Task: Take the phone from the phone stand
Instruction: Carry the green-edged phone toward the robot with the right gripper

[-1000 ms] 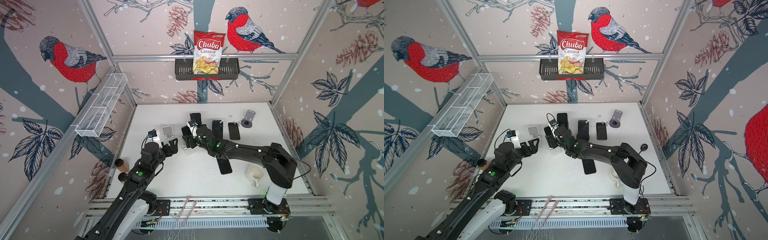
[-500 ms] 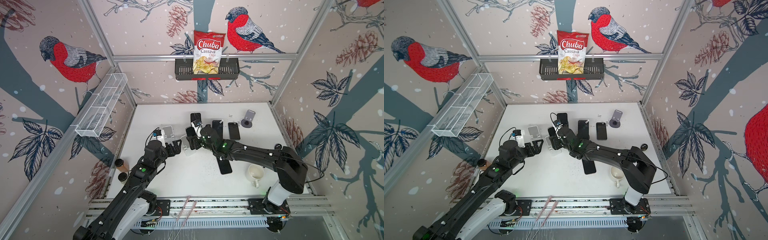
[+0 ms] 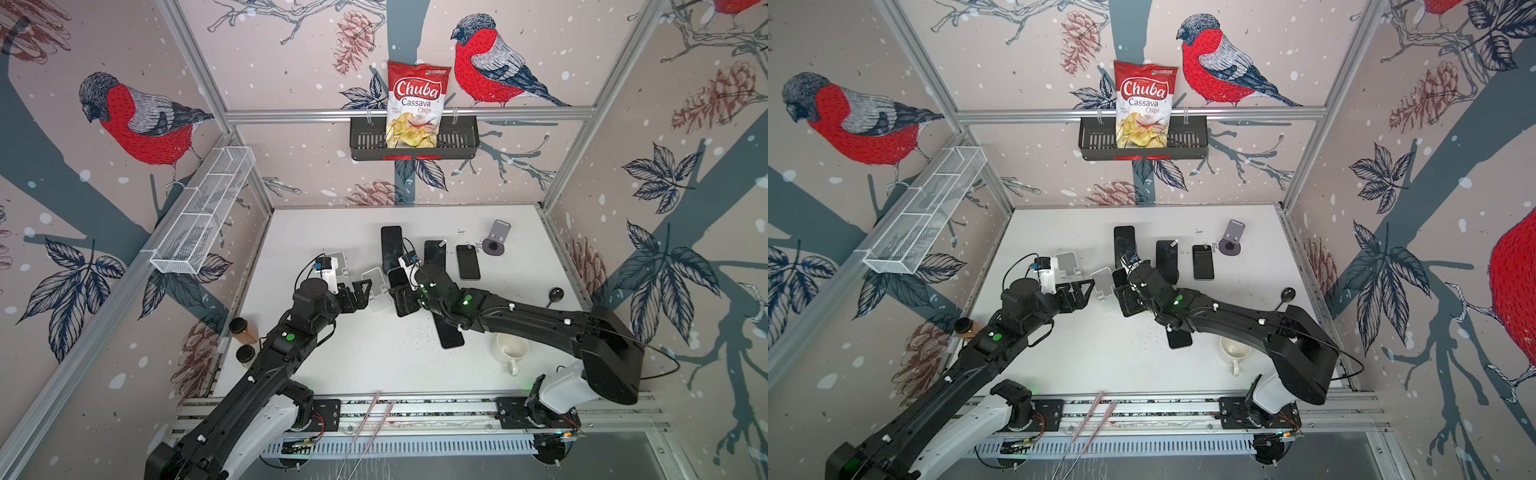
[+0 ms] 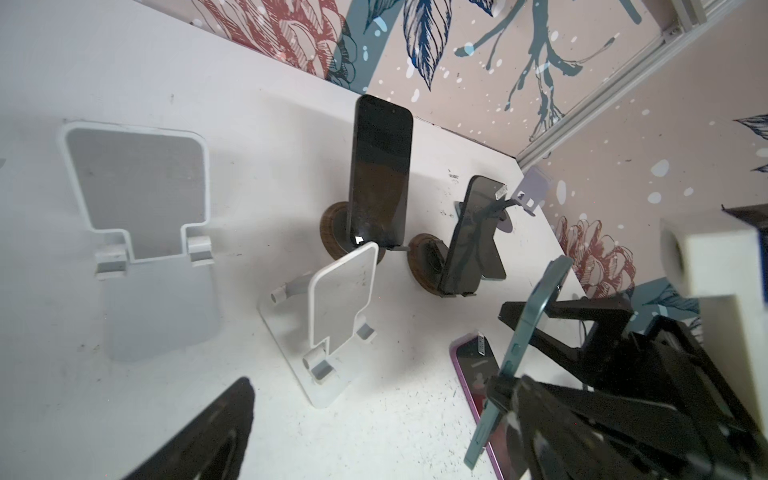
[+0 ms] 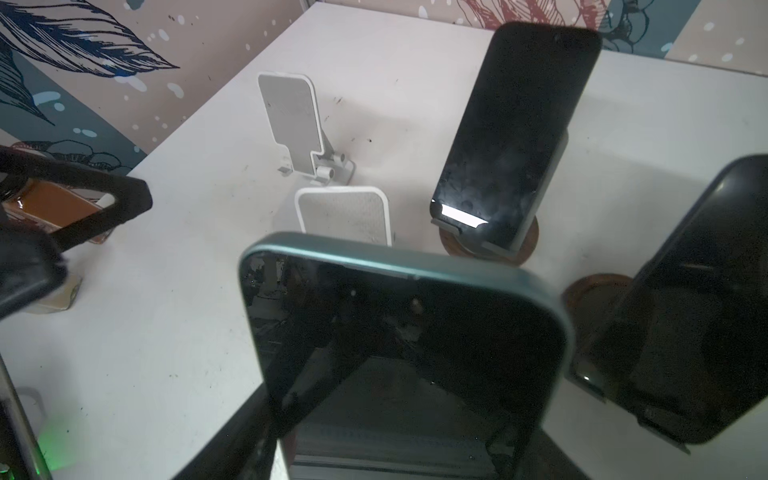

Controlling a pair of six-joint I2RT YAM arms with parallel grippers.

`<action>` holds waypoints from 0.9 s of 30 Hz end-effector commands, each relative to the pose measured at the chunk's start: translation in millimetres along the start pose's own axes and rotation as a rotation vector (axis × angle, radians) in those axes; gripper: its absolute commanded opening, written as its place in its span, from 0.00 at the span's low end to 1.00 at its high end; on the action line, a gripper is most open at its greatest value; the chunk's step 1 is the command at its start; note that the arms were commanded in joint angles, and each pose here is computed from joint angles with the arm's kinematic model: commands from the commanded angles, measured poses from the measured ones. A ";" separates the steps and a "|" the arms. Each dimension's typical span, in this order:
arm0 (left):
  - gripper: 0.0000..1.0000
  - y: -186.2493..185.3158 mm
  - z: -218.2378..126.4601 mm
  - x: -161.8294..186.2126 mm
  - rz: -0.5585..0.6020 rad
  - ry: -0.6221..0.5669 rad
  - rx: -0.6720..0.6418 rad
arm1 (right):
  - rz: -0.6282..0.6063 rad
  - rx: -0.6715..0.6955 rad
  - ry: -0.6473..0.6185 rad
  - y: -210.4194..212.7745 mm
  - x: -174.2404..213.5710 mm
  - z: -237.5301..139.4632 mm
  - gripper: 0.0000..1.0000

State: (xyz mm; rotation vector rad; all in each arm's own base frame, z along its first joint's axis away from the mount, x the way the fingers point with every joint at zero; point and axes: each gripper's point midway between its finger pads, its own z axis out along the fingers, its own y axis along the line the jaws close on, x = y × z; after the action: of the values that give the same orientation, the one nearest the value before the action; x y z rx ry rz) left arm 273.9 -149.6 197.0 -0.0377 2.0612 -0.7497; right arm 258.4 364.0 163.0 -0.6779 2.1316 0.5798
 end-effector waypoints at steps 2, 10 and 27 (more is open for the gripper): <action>0.97 -22.2 2.7 -8.3 0.041 -0.028 0.075 | 0.042 -0.001 0.016 -4.3 6.9 -7.2 0.66; 0.96 -54.8 12.7 5.5 0.098 0.013 0.140 | 0.094 -0.005 0.098 -12.3 33.8 -14.4 0.66; 0.97 -83.7 17.1 31.5 0.150 0.072 0.242 | 0.212 -0.005 0.299 -22.2 93.7 -4.0 0.66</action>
State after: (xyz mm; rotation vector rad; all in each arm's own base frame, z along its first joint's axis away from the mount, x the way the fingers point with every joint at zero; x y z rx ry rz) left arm 245.2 -234.1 199.5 0.2768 2.0602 -0.8983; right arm 225.0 316.9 90.5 -0.6007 2.4678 0.5913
